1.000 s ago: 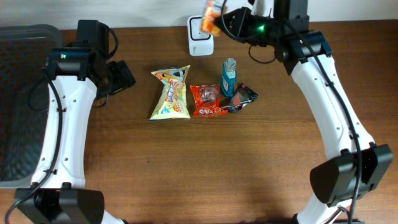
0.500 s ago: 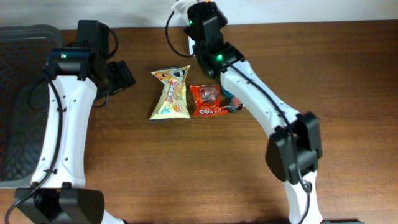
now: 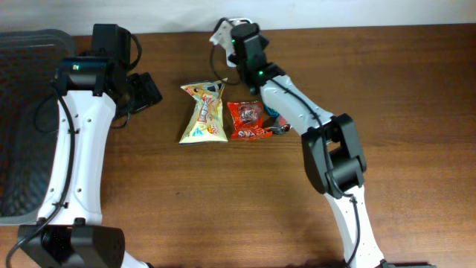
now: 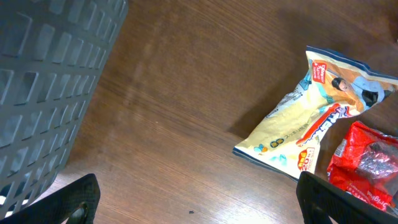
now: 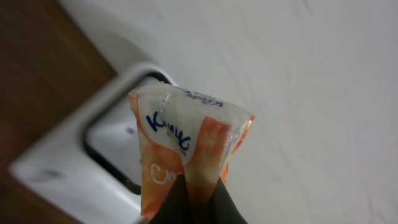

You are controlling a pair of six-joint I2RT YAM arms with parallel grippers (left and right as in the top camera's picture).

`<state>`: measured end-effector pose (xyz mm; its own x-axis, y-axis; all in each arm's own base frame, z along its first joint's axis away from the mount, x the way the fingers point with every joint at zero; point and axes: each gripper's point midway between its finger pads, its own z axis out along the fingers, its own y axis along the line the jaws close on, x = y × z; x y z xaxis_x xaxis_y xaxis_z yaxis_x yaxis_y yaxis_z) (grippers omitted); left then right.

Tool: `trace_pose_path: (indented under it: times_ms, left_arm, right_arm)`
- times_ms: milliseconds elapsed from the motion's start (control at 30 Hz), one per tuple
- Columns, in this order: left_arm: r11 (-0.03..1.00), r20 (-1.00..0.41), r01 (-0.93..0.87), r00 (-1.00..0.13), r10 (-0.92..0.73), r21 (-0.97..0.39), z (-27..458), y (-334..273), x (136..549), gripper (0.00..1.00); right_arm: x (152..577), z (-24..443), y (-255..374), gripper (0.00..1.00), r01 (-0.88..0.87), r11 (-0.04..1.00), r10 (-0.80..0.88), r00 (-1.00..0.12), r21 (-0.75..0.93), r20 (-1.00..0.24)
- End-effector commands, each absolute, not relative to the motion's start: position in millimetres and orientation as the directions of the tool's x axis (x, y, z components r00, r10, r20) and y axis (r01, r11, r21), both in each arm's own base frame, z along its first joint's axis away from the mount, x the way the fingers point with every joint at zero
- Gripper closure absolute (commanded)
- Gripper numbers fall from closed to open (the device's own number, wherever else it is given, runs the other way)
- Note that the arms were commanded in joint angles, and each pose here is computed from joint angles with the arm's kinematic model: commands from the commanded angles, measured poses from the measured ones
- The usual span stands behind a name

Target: Scan the item barcode

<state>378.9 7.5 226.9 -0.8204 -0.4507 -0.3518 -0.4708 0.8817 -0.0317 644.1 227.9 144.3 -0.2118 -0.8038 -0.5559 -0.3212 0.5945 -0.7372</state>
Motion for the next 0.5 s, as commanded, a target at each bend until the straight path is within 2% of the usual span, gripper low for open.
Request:
trace_pose_path:
  times_ms: [0,100,167,267,333,467]
  left_arm:
    - [0.877,-0.344,-0.48,-0.818,-0.461,-0.033,225,8,379,0.01]
    - [0.877,-0.344,-0.48,-0.818,-0.461,-0.033,225,8,379,0.01]
    - [0.877,-0.344,-0.48,-0.818,-0.461,-0.033,225,8,379,0.01]
    - [0.877,-0.344,-0.48,-0.818,-0.461,-0.033,225,8,379,0.01]
    - [0.877,-0.344,-0.48,-0.818,-0.461,-0.033,225,8,379,0.01]
    - [0.877,-0.344,-0.48,-0.818,-0.461,-0.033,225,8,379,0.01]
  right_arm:
    - [654,152,214,0.96,-0.282,0.62,-0.784,-0.21,-0.732,-0.584]
    - [654,149,220,0.96,-0.303,0.619,-0.784,-0.188,-0.724,-0.592]
    - [656,138,223,0.96,-0.341,0.503,-0.862,-0.137,-0.794,-0.488]
    - [659,142,219,0.96,-0.308,0.519,-0.854,-0.145,-0.798,-0.499]
    - [665,164,208,0.96,-0.177,0.621,-0.783,-0.186,-0.764,-0.594]
    - [667,231,181,0.96,0.056,0.802,-0.579,-0.171,-0.595,-0.797]
